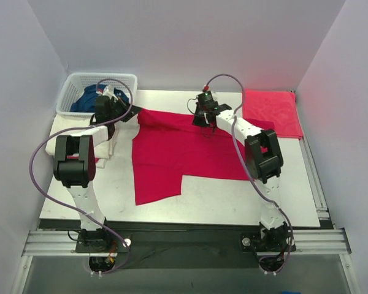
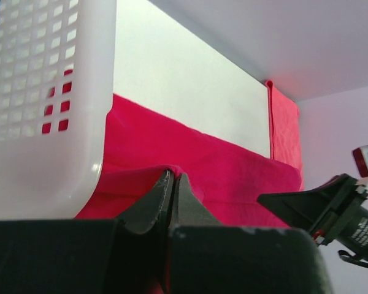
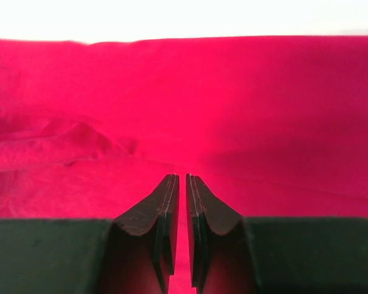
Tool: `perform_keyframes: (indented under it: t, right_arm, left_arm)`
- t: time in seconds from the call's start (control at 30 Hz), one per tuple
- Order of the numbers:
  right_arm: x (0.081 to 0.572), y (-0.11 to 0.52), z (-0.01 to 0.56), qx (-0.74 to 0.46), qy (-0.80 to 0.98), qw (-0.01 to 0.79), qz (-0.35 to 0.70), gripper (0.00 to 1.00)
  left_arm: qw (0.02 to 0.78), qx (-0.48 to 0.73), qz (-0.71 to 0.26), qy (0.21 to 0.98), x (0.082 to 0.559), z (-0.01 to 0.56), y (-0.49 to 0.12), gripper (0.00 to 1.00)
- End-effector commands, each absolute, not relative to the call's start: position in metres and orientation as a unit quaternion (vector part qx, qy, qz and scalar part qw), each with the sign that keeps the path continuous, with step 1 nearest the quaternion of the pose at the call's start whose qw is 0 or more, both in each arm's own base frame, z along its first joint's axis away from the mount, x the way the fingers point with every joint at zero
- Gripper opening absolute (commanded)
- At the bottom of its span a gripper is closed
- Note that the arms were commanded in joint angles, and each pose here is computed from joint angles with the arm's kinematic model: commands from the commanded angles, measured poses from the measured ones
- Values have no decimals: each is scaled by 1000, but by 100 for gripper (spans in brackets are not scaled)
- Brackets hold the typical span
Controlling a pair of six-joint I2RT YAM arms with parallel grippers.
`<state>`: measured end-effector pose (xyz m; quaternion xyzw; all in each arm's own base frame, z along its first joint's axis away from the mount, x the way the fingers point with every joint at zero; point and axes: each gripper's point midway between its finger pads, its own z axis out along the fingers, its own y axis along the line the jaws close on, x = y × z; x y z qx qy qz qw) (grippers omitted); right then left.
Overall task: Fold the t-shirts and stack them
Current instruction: Fold the flattened tshirt in 1/3 of the way
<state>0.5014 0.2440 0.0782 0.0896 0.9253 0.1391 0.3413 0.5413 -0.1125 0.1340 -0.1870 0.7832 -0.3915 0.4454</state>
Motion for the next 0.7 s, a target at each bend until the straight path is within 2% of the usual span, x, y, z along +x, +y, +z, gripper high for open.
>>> perform_keyframes:
  t: [0.0,0.4,0.67]
  right_arm:
    - [507,283,86,41,923,335,186,13]
    - [507,387,89,-60,900,333,276,17]
    - [489,406,68,-97,904,318,270,21]
  left_arm:
    - [491,-155,-412,752,561,173,-117,0]
    - [473,-144,-418,762,582,151,-125,0]
    - [451,-136,-409,781,598,125,-126,0]
